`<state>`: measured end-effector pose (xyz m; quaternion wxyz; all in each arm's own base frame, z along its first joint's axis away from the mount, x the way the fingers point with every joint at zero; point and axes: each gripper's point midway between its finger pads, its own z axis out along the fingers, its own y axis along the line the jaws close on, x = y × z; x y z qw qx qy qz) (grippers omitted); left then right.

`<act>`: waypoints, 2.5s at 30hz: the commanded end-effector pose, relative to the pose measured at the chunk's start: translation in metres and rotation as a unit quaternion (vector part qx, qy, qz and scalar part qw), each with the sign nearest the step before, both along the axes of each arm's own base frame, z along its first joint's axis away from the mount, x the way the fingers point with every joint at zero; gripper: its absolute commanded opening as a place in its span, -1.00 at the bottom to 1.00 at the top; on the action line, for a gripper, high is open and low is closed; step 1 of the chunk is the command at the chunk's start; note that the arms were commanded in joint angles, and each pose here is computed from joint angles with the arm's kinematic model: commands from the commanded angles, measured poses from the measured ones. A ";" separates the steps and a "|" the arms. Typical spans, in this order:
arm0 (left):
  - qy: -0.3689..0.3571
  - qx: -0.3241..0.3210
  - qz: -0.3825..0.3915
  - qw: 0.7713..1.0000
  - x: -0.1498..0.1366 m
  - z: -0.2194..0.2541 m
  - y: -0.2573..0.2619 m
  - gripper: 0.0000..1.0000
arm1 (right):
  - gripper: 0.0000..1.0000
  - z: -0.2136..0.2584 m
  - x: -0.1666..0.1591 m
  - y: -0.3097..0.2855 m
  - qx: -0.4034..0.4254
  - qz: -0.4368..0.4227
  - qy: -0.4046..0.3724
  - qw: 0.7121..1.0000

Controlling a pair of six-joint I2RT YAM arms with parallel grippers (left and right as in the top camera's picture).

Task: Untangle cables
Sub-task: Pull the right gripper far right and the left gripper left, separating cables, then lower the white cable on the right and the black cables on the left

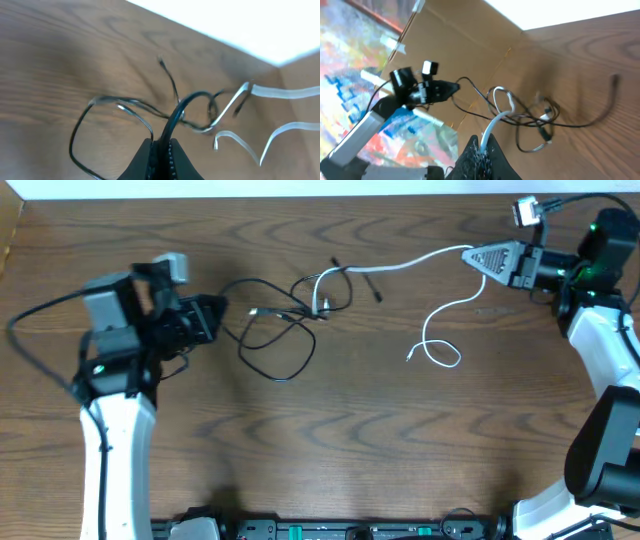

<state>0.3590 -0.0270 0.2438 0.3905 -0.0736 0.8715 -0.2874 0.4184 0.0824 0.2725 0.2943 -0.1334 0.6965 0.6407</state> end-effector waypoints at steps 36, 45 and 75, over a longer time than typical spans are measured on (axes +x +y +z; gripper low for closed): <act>0.082 0.001 0.209 0.974 -0.014 -0.016 0.071 -0.85 | -0.98 -0.165 -0.032 -0.214 -0.009 -0.424 0.214 0.880; 0.116 -0.001 0.172 0.978 -0.010 -0.035 0.047 -0.85 | -0.97 -0.169 -0.023 -0.187 -0.013 -0.400 0.234 0.886; 0.274 0.043 0.036 0.960 0.007 -0.164 -0.029 -0.85 | -0.97 -0.206 -0.041 -0.188 -0.537 -0.396 0.318 0.674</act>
